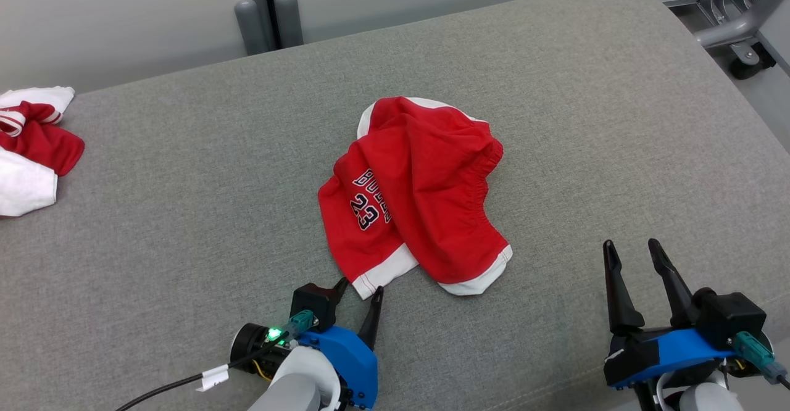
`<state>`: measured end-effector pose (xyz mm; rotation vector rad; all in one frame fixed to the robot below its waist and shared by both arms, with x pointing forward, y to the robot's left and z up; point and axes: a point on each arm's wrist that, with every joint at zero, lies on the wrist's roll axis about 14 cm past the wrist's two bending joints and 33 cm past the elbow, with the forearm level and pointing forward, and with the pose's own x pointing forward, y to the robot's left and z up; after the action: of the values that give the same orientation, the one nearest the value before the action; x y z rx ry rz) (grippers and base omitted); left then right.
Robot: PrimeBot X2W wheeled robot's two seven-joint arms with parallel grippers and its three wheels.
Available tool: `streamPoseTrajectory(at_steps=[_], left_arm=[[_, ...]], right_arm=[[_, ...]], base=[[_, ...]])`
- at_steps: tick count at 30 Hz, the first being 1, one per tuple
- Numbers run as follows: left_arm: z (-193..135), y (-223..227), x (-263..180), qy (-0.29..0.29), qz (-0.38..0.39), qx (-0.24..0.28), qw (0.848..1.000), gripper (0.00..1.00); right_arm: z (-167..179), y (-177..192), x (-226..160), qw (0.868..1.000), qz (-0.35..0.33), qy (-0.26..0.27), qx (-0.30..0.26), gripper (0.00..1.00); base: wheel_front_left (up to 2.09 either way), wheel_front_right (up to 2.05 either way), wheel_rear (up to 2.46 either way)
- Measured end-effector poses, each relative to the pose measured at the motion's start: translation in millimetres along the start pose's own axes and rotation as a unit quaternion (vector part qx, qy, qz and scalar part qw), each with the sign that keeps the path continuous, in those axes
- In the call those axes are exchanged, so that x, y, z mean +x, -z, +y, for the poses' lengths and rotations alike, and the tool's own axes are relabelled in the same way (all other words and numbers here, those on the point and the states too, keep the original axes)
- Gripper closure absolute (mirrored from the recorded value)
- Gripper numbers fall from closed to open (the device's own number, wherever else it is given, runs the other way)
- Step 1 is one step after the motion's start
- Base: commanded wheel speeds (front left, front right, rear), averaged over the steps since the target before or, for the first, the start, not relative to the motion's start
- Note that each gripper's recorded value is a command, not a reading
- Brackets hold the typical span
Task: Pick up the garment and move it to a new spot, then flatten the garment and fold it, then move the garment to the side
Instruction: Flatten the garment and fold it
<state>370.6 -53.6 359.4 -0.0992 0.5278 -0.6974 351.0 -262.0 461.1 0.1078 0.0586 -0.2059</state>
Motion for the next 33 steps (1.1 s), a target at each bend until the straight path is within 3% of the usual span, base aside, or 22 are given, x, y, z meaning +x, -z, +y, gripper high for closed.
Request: streamPoseTrajectory(at_steps=[2,5,7,10,17,23,33], left_arm=[[-2,-3,2,0.003,-0.004,-0.002,1.000,0.60],[-6,0,3,0.011,0.001,0.001,1.000,0.85],[-8,2,3,0.016,0.006,0.007,1.000,0.93],[-12,4,5,0.023,0.011,0.008,1.000,1.00],[-5,-9,8,0.007,-0.010,0.006,1.000,1.00],[11,-15,3,-0.024,-0.024,0.000,0.999,1.00],[32,-24,-5,-0.057,-0.043,-0.013,0.997,1.00]], right_arm=[[-1,-1,0,1.000,-0.001,0.001,0.000,0.00],[-1,-2,1,1.000,-0.002,0.002,0.001,0.00],[-1,-2,1,1.000,-0.003,0.001,0.002,0.00],[0,-2,2,1.000,-0.003,0.001,0.002,0.00],[12,6,3,1.000,0.010,-0.019,-0.007,0.00],[29,23,9,0.997,0.040,-0.052,-0.047,0.00],[64,66,23,0.977,0.112,-0.127,-0.130,0.00]], base=[[0.00,0.00,0.00],[0.00,0.00,0.00],[0.00,0.00,0.00],[0.00,0.00,0.00],[0.00,0.00,0.00],[0.00,0.00,0.00],[0.00,0.00,0.00]])
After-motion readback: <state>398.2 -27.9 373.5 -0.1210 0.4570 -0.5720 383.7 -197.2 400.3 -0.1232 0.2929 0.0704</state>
